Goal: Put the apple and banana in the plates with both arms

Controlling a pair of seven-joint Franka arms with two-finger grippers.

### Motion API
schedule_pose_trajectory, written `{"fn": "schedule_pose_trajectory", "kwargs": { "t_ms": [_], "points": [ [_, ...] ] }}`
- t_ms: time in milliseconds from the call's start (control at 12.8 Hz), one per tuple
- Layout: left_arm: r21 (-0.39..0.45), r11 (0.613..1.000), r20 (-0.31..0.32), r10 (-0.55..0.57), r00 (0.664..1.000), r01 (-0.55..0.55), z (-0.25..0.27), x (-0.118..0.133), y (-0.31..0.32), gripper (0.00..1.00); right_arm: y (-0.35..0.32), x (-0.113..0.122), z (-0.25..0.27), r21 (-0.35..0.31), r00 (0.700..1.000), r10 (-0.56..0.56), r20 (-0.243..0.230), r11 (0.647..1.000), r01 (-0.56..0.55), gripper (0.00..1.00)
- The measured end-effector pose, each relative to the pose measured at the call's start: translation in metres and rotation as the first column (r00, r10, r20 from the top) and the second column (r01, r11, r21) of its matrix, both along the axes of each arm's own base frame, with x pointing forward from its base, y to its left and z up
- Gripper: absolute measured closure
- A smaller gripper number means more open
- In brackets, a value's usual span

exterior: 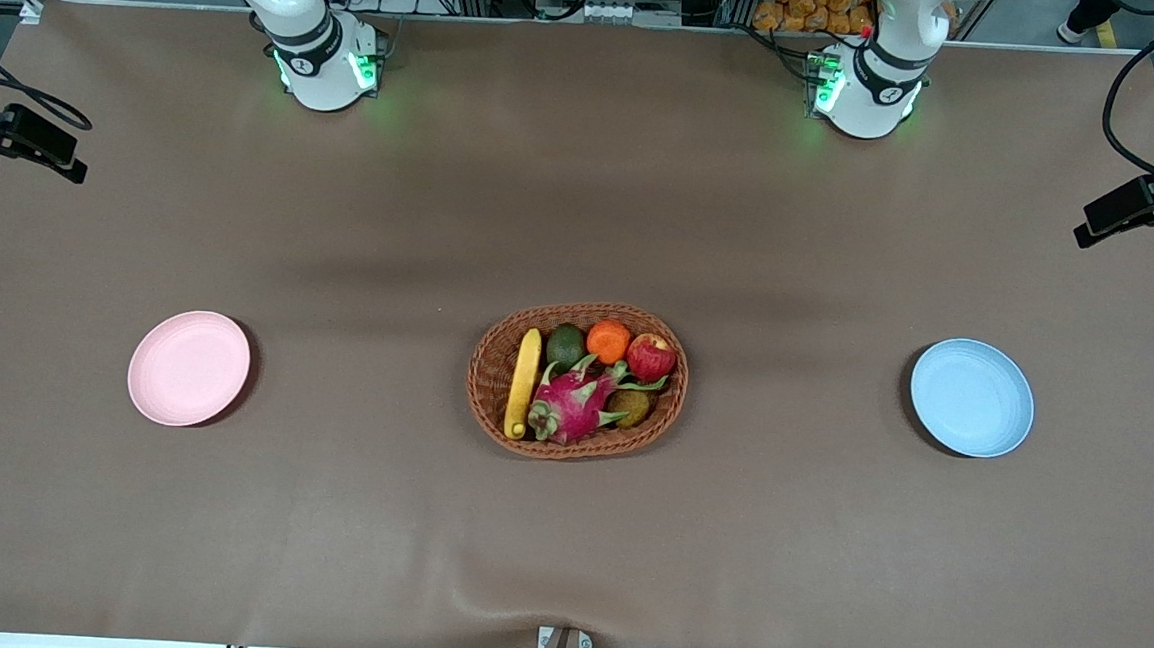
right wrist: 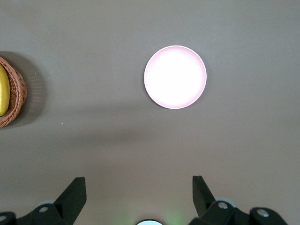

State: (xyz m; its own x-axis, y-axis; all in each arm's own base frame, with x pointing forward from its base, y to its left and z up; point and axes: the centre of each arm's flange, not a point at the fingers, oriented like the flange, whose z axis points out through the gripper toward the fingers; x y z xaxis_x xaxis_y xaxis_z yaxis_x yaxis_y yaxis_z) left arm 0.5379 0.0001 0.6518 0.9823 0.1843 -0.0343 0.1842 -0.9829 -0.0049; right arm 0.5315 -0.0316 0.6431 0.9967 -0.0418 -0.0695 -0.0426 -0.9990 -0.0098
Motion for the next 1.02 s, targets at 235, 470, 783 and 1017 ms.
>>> {"fn": "schedule_pose_trajectory", "kwargs": {
  "t_ms": [235,470,783,1017],
  "points": [
    [0.0,1.0,-0.001,0.0,1.0,0.0,0.0,0.0,0.0,0.0,0.0,0.0,0.0,0.0,1.0,0.0,-0.001,1.0,0.0,0.0],
    [-0.001,1.0,-0.001,-0.001,1.0,0.001,-0.001,0.003,0.0,0.0,0.0,0.0,0.0,0.0,1.0,0.0,-0.002,1.0,0.0,0.0],
    [-0.005,1.0,-0.025,-0.004,1.0,0.004,-0.015,0.013,-0.001,0.0,0.0,0.0,-0.003,0.001,1.0,0.0,-0.009,1.0,0.0,0.0],
    [-0.011,1.0,-0.054,0.002,0.999,-0.002,-0.032,0.022,-0.01,0.0,0.0,0.0,-0.008,0.001,1.0,0.0,-0.02,1.0,0.0,0.0]
  ]
}}
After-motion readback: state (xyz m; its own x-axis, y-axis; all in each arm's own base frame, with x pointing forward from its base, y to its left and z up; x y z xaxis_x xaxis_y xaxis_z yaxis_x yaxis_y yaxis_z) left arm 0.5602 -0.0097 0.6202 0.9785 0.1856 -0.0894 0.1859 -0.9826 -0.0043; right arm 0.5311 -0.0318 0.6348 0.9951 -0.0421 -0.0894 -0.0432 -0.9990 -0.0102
